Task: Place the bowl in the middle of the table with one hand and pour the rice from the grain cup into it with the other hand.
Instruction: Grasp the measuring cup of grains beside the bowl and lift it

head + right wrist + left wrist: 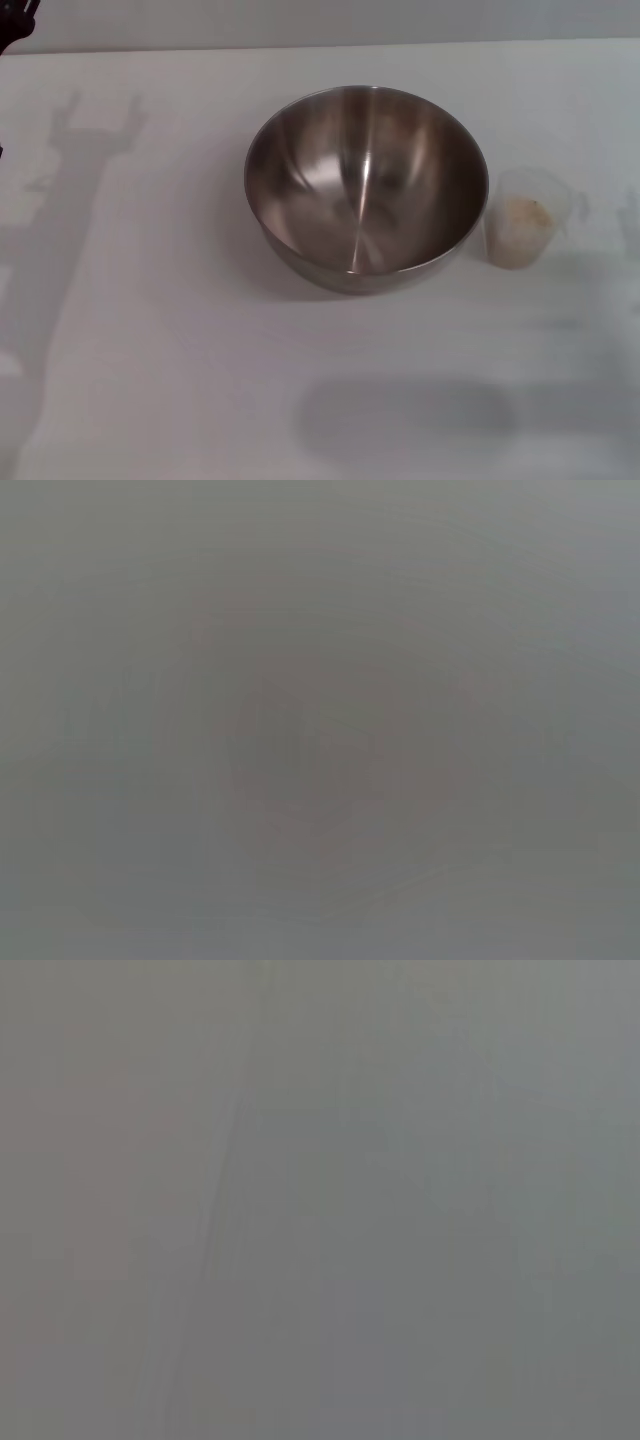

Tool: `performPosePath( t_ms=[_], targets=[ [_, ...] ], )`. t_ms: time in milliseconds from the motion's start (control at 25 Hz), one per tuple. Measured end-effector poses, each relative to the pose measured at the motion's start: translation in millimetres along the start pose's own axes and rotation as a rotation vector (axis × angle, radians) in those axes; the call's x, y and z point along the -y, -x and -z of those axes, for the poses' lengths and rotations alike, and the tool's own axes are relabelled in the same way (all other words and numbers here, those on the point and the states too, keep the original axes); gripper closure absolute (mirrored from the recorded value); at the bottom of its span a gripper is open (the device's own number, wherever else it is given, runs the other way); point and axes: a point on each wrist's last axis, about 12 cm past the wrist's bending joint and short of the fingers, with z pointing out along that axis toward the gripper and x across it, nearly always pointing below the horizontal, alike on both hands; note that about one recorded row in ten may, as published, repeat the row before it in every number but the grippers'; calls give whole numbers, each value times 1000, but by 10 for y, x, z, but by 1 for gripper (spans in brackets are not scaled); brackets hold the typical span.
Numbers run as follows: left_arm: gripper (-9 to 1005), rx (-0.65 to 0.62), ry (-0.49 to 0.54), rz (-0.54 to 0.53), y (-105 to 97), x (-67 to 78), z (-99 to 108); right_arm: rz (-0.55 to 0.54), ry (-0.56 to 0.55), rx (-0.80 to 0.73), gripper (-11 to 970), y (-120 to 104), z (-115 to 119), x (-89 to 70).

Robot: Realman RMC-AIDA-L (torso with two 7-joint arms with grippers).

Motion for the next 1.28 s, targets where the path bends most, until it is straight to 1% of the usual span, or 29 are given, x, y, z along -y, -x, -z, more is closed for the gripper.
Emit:
performPosePath(
  t_ms=[40,80,200,240,400,520,800,1000,1280],
  targets=[
    [126,-1,-7,-6,1,2,1,0,0,0,246,0,0,0],
    [126,-2,-11,-10,3,6,1,3,2,-8,245,-2,51,-31],
    [126,-4,-33,-26,11,17,1,25,20,-41,245,-4,252,-172],
    [126,-4,-33,-26,11,17,1,25,20,-41,245,-4,252,-172],
    [126,-7,-39,-36,18,-3,9,15,70,-90,245,-43,363,-284],
    [126,-3,-27,-32,17,-12,27,17,75,-119,245,-74,393,-287],
    [126,2,-16,-19,13,-16,64,29,77,-182,246,-131,564,-246],
    [126,10,-21,-13,12,8,74,39,79,-193,246,-140,604,-218],
    [126,19,-20,-4,22,22,81,64,91,-213,246,-172,586,-211]
  ],
)
